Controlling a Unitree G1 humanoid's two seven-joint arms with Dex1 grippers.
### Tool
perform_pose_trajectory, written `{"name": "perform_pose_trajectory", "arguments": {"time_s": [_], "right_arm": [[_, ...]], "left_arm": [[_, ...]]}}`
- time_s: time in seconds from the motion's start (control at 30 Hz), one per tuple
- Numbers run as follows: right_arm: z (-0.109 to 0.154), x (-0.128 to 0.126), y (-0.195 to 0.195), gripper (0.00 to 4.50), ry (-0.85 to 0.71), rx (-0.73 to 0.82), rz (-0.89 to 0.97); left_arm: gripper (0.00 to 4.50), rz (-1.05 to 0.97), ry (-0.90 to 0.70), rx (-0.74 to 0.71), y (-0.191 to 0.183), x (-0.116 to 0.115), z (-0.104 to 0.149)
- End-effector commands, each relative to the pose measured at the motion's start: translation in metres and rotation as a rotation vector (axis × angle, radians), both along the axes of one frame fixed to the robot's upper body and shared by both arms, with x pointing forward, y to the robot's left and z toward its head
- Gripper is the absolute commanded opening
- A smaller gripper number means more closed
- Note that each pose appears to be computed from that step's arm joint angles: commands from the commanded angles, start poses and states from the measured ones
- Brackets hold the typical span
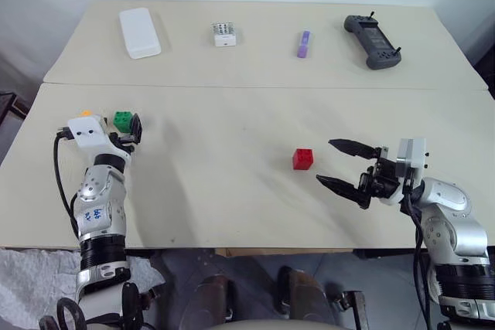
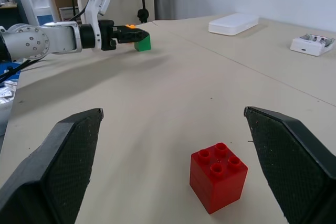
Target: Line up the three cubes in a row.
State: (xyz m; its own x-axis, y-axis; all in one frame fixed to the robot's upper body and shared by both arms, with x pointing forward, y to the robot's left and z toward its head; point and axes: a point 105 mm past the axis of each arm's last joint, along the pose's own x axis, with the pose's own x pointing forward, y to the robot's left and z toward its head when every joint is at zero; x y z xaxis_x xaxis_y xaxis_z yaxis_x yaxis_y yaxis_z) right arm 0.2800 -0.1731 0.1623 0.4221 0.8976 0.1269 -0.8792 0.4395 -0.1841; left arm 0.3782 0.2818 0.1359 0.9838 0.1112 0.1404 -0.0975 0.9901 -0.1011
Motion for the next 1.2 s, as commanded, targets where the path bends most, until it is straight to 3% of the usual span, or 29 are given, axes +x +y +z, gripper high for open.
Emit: {"name": "perform_pose_trajectory", "arguments": {"time_s": [0.03,0.17,0.23,0.37,0.43,0.6,0.87,1.2], "right_arm": [[0.011,-0.003,0.000,4.50,-0.045,0.012,-0.003],[0.009,-0.006,-0.005,4.50,-0.046,0.004,-0.021],[0.007,-0.009,-0.010,4.50,-0.043,-0.005,-0.035],[0.006,-0.023,-0.033,4.50,-0.023,-0.047,-0.090],[0.004,-0.030,-0.041,4.50,-0.006,-0.070,-0.100],[-0.003,-0.038,-0.059,4.50,0.031,-0.109,-0.138],[-0.001,-0.042,-0.052,4.50,0.011,-0.090,-0.153],[-0.002,-0.048,-0.048,4.50,0.013,-0.085,-0.169]], "left_arm": [[2.68,-0.024,-0.025,0.029,0.001,0.002,0.008],[1.49,-0.125,-0.092,0.054,-0.010,0.003,0.020],[1.49,-0.254,-0.167,0.057,-0.024,0.000,0.033],[1.49,-0.881,-0.314,0.136,-0.088,-0.030,0.072],[1.49,-1.115,-0.276,0.237,-0.110,-0.042,0.068],[1.49,-1.490,-0.122,0.409,-0.154,-0.041,0.042],[1.49,-1.654,-0.033,0.477,-0.193,-0.027,0.003],[1.49,-1.617,-0.047,0.483,-0.210,-0.015,-0.002]]}}
